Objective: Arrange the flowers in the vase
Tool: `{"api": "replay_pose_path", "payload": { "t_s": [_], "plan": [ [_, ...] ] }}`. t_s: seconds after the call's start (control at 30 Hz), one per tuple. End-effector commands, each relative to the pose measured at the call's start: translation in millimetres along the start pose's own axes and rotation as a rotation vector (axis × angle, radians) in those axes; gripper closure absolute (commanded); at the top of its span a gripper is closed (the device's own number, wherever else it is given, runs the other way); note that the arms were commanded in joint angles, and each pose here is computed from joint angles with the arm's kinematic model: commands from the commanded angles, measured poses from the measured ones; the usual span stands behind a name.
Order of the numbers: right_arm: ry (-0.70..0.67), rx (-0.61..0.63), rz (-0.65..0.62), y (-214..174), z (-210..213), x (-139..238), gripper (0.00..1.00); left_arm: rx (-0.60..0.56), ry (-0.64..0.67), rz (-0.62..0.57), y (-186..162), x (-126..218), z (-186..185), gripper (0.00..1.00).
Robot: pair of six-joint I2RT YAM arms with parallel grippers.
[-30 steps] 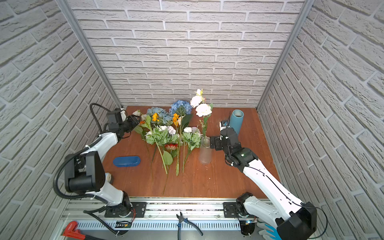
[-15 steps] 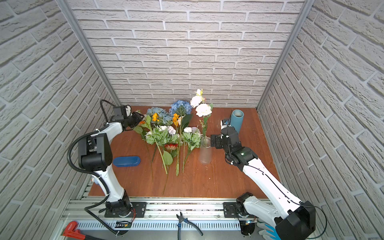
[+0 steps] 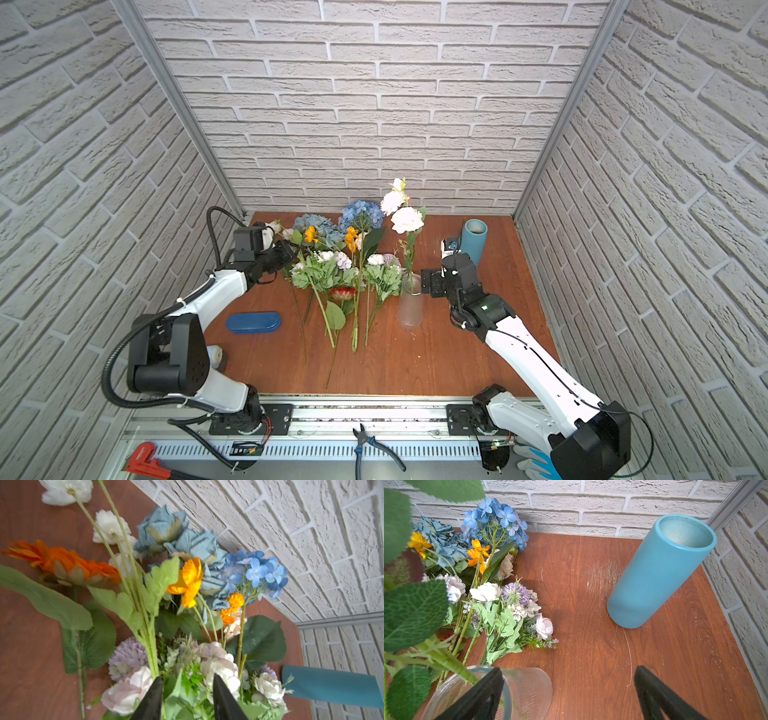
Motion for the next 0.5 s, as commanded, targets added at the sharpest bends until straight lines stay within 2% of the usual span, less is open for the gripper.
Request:
{"api": "replay_pose_path", "payload": {
  "t_s": [0.0,0.2,0.3,0.47],
  "plan": [
    [0.022,-0.035,-0.035,14.0,4.2,1.2,0.01,0.003,0.027,0.036,-26.0,-1.5,-2.1,0.60],
    [0.017,-0.041,-0.036,10.3,2.1,2.1,0.01,0.008,0.122,0.112,-85.0,5.3,8.7,0.62],
    [0.017,-0.039,-0.034,10.1,2.1,1.9,0.01,-0.013,0.174,0.098,-98.4,9.6,13.9,0.64],
    [0.016,-0.037,-0.036,11.2,2.1,2.4,0.01,-0.034,0.210,0.082,-101.8,4.1,17.8,0.66]
  ]
}}
Point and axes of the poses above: each gripper's point midway between its finger pads, its own x axis back along the fingers, its own z axis along the line the jaws close on, y = z × x, the point moved 1 cm from there along x, back along the fingers
